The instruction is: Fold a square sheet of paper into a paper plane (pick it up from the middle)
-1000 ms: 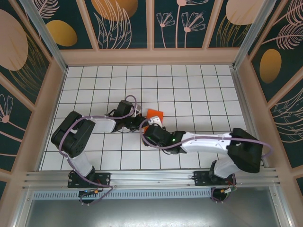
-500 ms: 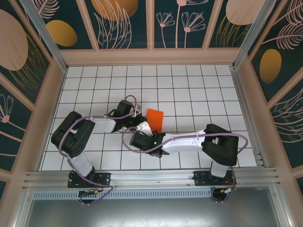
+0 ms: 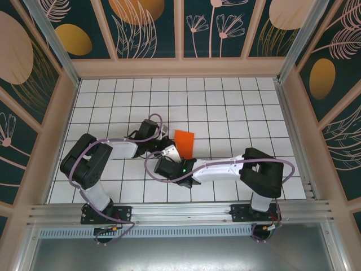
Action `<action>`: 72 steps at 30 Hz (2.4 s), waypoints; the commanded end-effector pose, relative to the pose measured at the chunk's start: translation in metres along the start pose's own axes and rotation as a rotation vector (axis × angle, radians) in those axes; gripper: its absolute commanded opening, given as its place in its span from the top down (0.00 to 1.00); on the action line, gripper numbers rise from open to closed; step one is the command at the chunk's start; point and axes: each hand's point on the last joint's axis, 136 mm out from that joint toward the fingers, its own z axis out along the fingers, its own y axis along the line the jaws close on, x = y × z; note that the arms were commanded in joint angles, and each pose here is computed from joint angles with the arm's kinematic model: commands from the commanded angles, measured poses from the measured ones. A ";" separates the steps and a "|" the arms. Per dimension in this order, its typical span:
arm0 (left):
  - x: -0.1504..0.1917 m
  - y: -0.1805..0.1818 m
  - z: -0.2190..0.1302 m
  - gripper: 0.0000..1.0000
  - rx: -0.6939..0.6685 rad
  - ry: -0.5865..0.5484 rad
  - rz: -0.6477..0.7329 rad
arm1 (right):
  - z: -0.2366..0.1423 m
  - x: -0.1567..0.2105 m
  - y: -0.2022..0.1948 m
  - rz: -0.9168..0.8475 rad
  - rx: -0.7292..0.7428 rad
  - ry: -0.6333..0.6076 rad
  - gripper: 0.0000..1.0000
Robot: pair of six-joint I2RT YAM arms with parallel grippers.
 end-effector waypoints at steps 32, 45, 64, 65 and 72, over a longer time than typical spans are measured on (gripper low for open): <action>0.048 -0.007 -0.042 0.73 -0.045 -0.061 0.107 | -0.023 -0.011 -0.048 0.357 -0.659 -0.026 0.98; 0.063 0.012 0.000 0.79 -0.143 0.036 0.129 | -0.013 -0.005 -0.054 0.387 -0.611 -0.012 0.97; 0.051 0.063 -0.013 0.83 -0.422 -0.029 0.154 | 0.006 -0.005 -0.067 0.375 -0.542 0.033 0.95; 0.051 0.063 -0.013 0.83 -0.424 -0.030 0.160 | 0.008 -0.005 -0.067 0.369 -0.538 0.037 0.96; 0.051 0.064 -0.010 0.82 -0.427 -0.019 0.164 | 0.025 -0.003 -0.067 0.316 -0.493 0.085 0.95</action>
